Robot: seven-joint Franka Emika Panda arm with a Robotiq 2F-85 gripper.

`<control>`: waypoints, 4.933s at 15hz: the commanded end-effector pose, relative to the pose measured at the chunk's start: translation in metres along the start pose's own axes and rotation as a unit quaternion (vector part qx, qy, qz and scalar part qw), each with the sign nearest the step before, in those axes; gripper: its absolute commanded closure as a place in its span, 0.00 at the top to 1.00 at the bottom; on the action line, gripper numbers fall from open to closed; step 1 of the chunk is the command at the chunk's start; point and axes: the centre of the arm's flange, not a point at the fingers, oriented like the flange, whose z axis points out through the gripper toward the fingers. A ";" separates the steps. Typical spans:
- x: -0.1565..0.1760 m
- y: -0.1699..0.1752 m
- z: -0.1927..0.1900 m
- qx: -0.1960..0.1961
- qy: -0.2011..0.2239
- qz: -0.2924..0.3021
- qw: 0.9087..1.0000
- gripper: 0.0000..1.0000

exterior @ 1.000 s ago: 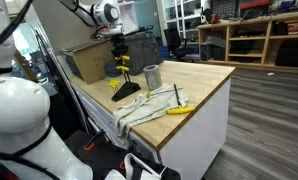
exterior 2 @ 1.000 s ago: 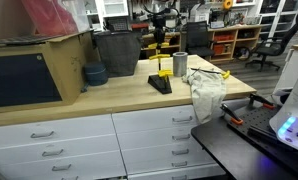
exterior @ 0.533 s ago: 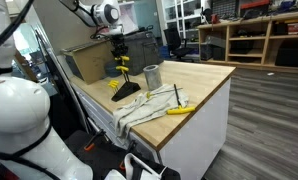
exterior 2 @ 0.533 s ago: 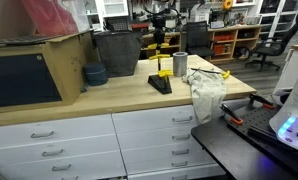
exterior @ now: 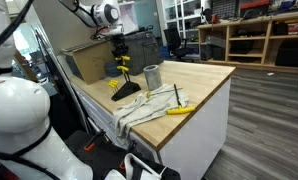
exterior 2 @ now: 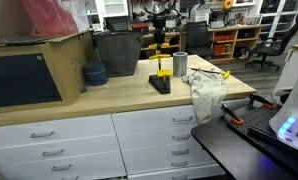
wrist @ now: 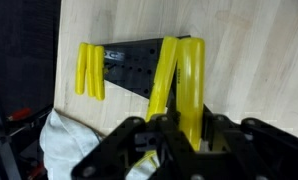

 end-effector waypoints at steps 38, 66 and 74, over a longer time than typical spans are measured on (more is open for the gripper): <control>0.052 0.067 0.008 0.052 0.011 0.234 0.971 0.05; 0.042 0.074 -0.016 0.061 0.013 0.141 0.988 0.01; 0.035 0.070 -0.010 0.094 0.075 0.073 0.990 0.57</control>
